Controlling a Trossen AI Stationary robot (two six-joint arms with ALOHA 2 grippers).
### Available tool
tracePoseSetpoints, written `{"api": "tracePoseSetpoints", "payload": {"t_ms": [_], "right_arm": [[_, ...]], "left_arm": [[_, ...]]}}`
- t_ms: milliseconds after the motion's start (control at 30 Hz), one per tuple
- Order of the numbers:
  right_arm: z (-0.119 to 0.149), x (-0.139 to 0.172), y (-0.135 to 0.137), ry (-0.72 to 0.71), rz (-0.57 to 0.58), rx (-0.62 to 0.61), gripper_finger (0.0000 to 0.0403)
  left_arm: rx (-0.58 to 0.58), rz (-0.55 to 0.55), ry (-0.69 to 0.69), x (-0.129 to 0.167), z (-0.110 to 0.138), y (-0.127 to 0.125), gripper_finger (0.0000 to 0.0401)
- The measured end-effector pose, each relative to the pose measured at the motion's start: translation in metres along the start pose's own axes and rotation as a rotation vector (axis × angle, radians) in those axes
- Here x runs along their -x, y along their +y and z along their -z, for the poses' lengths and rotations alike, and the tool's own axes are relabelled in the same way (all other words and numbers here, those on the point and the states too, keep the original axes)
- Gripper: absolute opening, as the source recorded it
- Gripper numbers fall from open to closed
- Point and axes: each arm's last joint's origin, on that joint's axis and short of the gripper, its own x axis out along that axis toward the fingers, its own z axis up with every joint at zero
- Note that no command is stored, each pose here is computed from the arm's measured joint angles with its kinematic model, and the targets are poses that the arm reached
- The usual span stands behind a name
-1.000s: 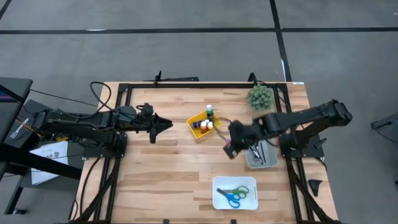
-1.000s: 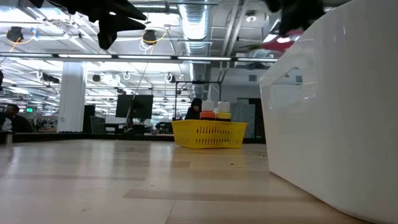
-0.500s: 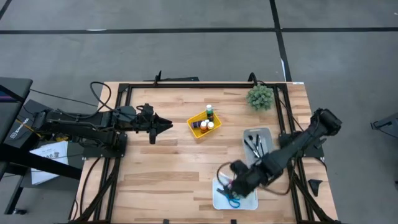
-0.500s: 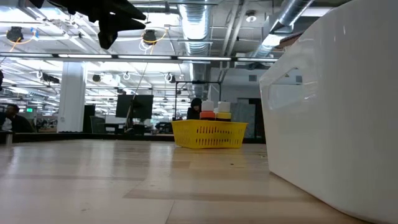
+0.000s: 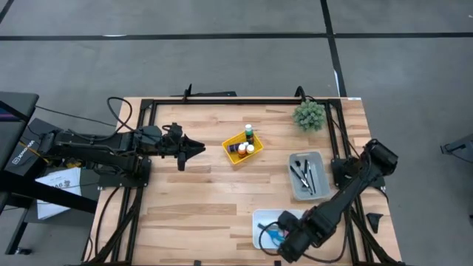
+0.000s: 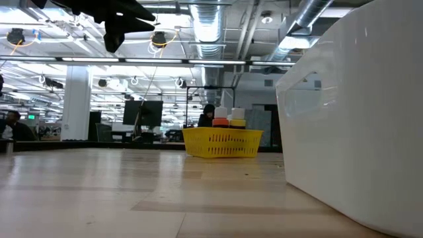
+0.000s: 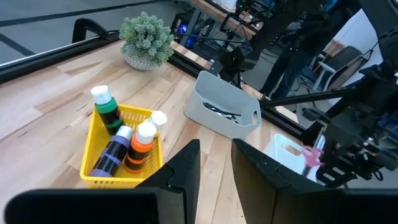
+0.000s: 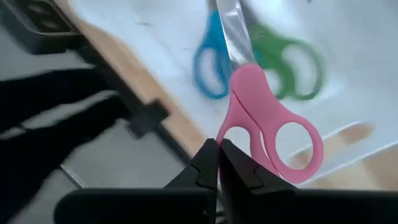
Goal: Pick & Place Paint Supplies
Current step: Put the pink scissors into the white bin
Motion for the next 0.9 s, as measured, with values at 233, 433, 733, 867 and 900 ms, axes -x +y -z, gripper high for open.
{"api": "tracePoseSetpoints", "payload": {"t_ms": [233,433,733,867,900], "right_arm": [[-0.02,-0.005,-0.005,-0.015,0.01,0.127,0.0],[-0.027,-0.017,-0.003,-0.017,0.024,0.209,0.0],[-0.024,-0.028,-0.004,-0.002,0.069,0.243,0.0],[-0.022,-0.034,-0.01,0.006,0.095,0.238,0.0],[-0.021,-0.036,-0.012,0.009,0.104,0.235,0.0]], "left_arm": [[0.04,-0.003,-0.003,0.0,0.0,0.0,0.0085],[0.058,0.009,0.003,0.0,0.001,-0.002,0.0085],[0.051,0.036,0.023,0.001,0.004,-0.007,0.0085],[0.05,0.037,0.025,0.001,0.004,-0.007,0.0085],[0.05,0.037,0.023,0.001,0.004,-0.007,0.0085]]}}
